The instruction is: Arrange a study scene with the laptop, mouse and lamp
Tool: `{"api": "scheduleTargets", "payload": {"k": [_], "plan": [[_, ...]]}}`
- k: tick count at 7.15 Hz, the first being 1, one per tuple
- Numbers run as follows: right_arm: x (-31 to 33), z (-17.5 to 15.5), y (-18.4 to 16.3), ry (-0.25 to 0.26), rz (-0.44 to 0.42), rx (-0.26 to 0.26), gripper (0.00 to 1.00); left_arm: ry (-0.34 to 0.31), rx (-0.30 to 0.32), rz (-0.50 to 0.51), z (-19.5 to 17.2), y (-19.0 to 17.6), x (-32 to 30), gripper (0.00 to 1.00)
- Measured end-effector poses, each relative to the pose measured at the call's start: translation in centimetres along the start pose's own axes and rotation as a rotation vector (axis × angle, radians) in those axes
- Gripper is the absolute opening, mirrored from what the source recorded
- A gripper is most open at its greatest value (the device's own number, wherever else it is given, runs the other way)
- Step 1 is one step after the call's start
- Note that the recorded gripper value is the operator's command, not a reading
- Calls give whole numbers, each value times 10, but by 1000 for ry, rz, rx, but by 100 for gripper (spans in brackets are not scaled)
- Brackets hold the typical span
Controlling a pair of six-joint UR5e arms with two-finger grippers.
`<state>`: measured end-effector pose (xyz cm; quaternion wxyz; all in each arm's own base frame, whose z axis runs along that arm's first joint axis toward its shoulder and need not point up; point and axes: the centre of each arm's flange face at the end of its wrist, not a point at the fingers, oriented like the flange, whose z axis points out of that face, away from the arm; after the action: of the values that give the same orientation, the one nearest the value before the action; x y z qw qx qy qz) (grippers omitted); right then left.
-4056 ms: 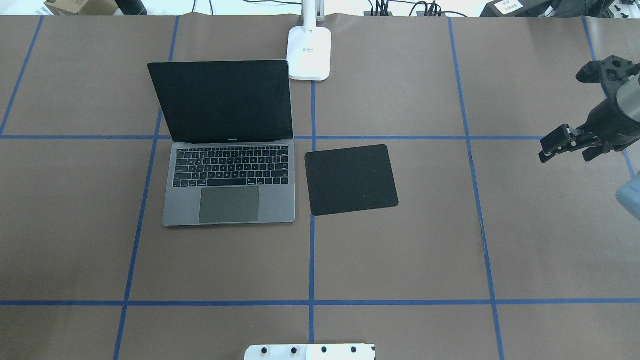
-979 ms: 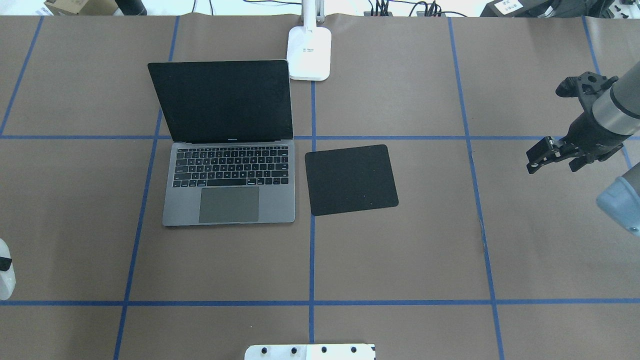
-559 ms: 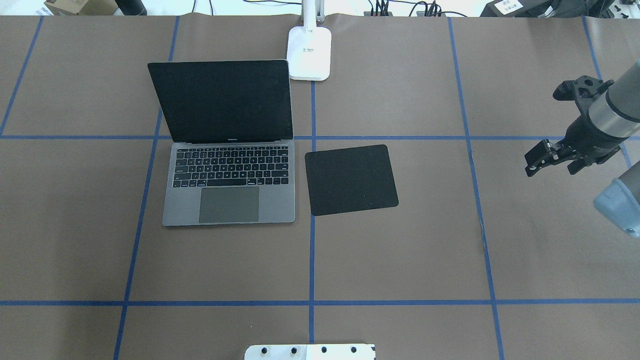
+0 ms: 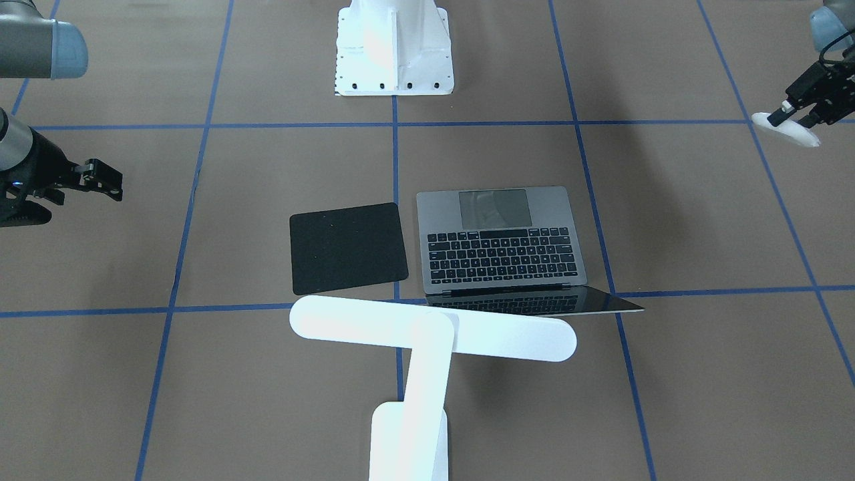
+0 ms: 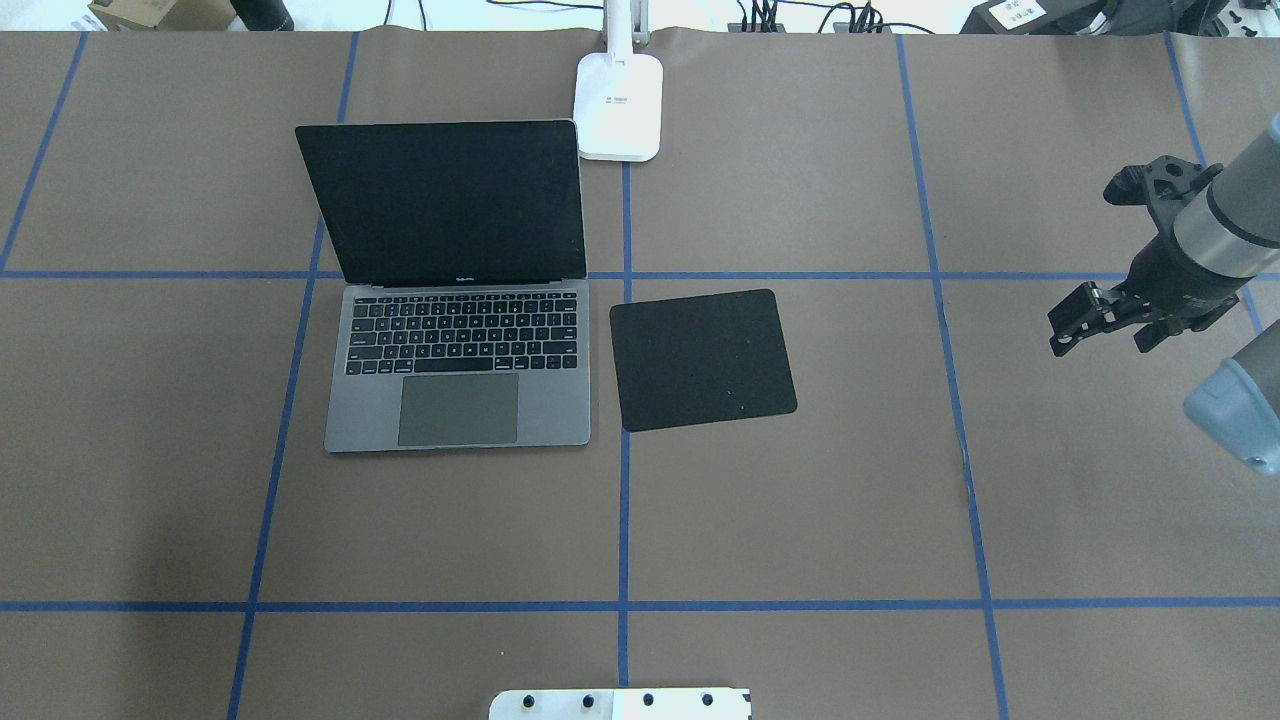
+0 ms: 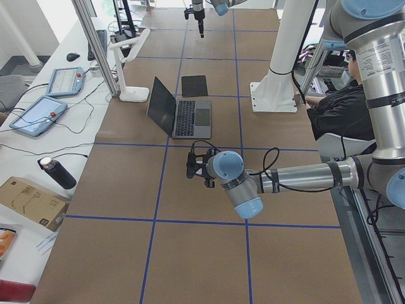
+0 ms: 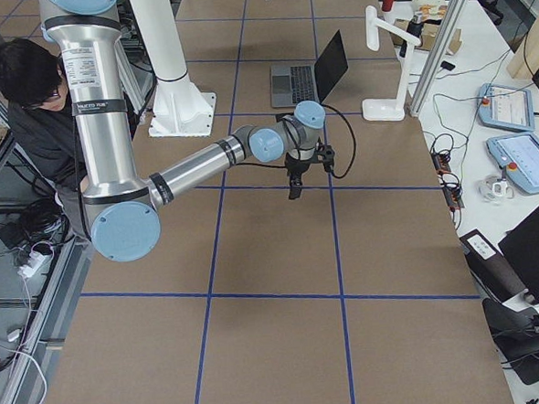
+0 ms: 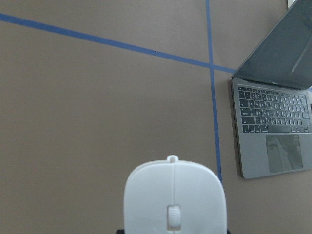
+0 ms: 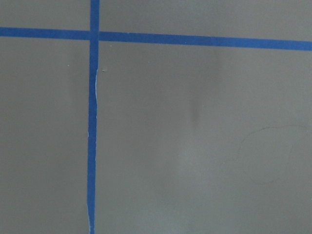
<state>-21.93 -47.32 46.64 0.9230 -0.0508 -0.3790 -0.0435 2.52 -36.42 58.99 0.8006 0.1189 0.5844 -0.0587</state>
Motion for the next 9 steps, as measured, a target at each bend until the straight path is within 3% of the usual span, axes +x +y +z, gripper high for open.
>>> {"api": "scheduleTargets", "payload": {"k": [4, 9], "plan": [[-1, 0, -1, -3, -5, -1, 99, -143, 61, -23, 24, -78, 16, 49], [-2, -4, -1, -7, -6, 6, 99, -196, 20, -86, 54, -184, 126, 49]]}}
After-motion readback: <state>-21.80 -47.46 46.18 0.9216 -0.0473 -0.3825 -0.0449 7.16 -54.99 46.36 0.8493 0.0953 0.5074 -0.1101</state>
